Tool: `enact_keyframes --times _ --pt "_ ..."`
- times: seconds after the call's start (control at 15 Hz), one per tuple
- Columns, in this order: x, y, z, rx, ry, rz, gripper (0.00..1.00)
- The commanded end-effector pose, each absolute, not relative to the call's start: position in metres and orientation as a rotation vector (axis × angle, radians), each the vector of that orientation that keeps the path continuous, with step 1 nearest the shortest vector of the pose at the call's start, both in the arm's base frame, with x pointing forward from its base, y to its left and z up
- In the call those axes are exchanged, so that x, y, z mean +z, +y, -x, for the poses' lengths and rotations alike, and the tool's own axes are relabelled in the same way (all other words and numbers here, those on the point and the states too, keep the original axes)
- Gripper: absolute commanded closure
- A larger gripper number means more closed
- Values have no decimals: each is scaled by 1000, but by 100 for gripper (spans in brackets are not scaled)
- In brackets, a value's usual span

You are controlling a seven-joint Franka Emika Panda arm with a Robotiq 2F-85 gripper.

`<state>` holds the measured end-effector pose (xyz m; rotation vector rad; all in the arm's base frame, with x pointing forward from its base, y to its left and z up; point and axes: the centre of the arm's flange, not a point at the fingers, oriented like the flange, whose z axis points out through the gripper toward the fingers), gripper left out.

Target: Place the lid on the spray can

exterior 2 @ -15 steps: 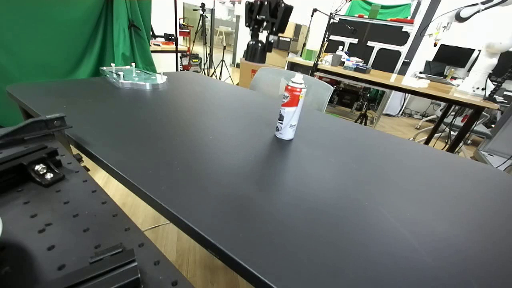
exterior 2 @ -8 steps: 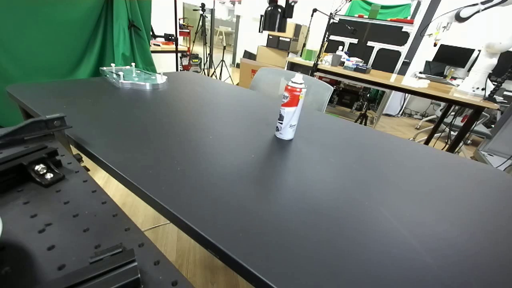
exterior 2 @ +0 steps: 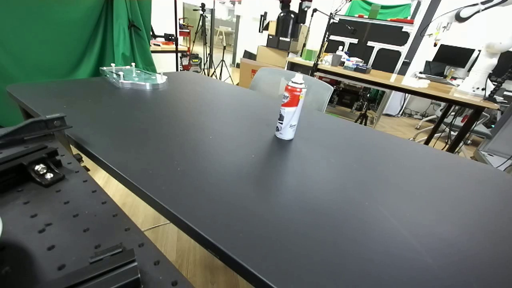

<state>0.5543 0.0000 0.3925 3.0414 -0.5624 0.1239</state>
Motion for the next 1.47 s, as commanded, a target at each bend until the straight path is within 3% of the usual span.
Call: enact_keyframes --times 0.0,0.33,1.4 --pt "391 -41 -561 193 -675 -2967 69" --pt "374 -72 -570 198 -713 -2955 69" --pt "330 -48 -604 95 -674 -3090 69"
